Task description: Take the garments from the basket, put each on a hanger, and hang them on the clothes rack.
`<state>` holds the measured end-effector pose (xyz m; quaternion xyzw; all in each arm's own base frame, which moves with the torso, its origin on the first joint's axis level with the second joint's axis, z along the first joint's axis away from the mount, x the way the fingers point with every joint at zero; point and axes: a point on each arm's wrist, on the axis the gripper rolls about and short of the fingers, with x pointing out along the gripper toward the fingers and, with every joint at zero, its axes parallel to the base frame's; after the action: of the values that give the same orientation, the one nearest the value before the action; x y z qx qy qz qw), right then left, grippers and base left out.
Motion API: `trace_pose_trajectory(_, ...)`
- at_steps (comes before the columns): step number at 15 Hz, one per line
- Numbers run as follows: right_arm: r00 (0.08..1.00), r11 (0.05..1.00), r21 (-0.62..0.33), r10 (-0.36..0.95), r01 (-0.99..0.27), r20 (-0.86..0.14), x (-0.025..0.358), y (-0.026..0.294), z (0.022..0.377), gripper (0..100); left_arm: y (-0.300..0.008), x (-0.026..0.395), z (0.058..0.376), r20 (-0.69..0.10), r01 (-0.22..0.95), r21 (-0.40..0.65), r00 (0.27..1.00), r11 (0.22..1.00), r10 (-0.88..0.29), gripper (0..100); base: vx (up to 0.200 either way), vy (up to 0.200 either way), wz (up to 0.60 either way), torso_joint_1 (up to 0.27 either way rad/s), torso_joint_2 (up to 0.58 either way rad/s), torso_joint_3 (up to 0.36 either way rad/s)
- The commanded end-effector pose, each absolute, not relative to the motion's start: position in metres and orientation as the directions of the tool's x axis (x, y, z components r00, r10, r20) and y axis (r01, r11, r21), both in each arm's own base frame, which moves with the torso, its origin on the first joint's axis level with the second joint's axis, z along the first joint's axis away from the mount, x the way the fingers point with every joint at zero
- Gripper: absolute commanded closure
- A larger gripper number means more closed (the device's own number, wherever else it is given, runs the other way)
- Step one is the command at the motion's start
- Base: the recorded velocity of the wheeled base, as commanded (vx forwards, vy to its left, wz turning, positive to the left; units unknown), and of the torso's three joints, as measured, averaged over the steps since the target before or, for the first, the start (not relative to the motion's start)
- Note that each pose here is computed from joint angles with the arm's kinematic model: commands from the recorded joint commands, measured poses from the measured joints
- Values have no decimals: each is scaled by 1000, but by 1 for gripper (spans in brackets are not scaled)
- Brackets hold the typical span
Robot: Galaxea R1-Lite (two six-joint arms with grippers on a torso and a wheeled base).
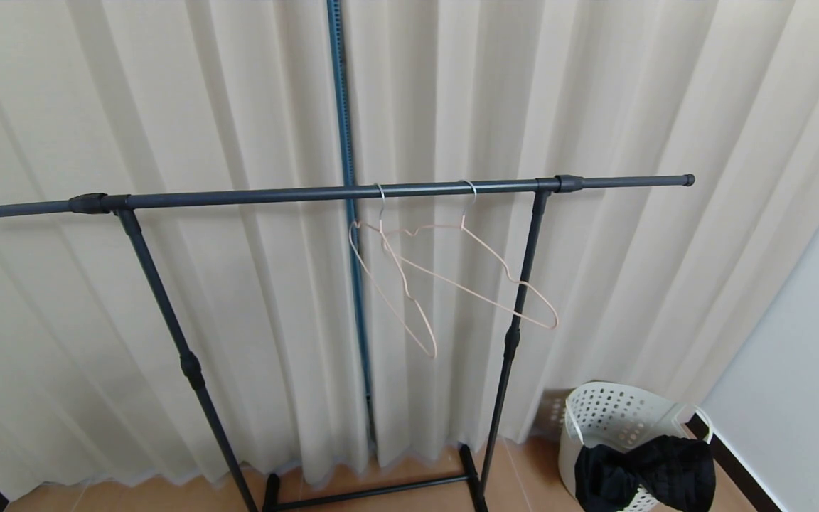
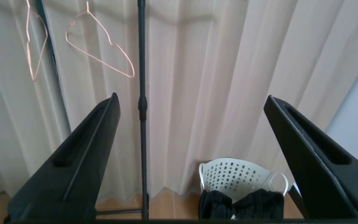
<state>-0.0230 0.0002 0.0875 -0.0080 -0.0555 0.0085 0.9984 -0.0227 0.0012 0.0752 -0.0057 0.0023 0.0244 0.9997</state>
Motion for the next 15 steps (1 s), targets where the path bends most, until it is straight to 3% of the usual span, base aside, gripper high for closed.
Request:
trace_pose_trajectory(1, 994, 1000, -17, 18, -17, 112, -23, 0, 88, 0, 1, -23, 75, -5, -49, -12, 999, 999, 49, 0, 0, 0, 0, 0, 0, 0)
trace_pose_trajectory(15, 994, 1000, -18, 18, -16, 112, -23, 0, 88, 0, 1, -23, 76, -8, -43, -10, 999, 999, 43, 0, 0, 0, 0, 0, 0, 0)
